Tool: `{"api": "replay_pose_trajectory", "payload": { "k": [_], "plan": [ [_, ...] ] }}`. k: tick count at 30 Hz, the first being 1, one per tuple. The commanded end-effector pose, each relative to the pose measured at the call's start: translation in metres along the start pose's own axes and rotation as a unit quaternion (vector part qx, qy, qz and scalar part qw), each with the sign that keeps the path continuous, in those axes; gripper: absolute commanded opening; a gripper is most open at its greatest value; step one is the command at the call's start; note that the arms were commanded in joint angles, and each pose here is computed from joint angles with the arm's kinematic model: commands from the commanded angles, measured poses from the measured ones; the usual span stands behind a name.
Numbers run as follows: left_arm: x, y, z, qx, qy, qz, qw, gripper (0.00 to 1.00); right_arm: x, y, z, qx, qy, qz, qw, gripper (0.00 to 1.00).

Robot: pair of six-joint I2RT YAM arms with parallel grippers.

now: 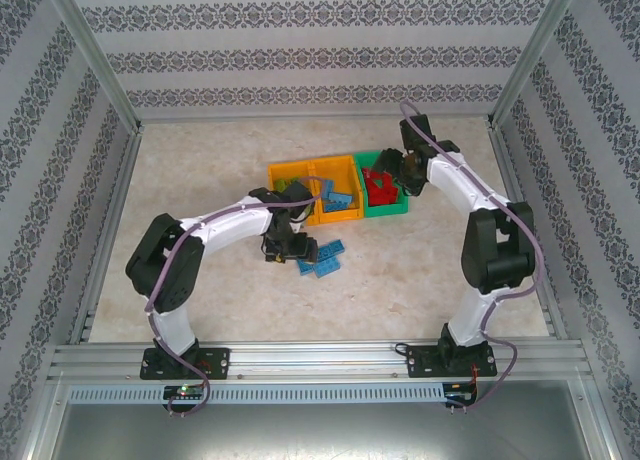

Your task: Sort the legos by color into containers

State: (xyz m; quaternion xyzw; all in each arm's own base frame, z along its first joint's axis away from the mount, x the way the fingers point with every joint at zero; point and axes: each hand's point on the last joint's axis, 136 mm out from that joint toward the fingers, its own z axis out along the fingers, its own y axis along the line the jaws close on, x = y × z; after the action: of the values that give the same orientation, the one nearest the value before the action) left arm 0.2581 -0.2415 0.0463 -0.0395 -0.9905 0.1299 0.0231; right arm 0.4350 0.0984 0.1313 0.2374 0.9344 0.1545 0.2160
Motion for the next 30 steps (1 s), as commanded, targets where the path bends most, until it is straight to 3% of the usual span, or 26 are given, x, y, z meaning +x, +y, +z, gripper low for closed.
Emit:
{"api": "replay_pose_trajectory", "payload": {
  "k": [1,6,10,13,24,30],
  "plan": [
    [0.007,0.0,0.007,-0.002,0.015,0.008,1.0,0.68,0.002,0.003,-0.016,-0.011,-0.018,-0.013,1.0,0.84],
    [0.01,0.012,0.017,-0.03,0.027,0.005,0.999,0.67,0.01,-0.003,-0.023,-0.01,-0.016,-0.016,1.0,0.84],
    [0.016,0.03,0.025,-0.069,0.039,0.001,0.997,0.53,0.013,-0.009,-0.03,-0.003,-0.021,-0.016,1.0,0.85],
    [0.021,0.046,0.025,-0.093,0.042,-0.007,0.995,0.51,0.015,-0.013,-0.035,0.002,-0.024,-0.02,1.0,0.85],
    [0.036,0.086,-0.001,-0.132,0.022,-0.029,0.991,0.5,0.026,-0.029,-0.036,0.017,-0.021,-0.02,0.999,0.86],
    [0.013,0.064,-0.037,-0.099,-0.045,-0.04,0.993,0.62,0.029,-0.028,-0.035,0.01,-0.019,-0.018,1.0,0.86]
  ]
}}
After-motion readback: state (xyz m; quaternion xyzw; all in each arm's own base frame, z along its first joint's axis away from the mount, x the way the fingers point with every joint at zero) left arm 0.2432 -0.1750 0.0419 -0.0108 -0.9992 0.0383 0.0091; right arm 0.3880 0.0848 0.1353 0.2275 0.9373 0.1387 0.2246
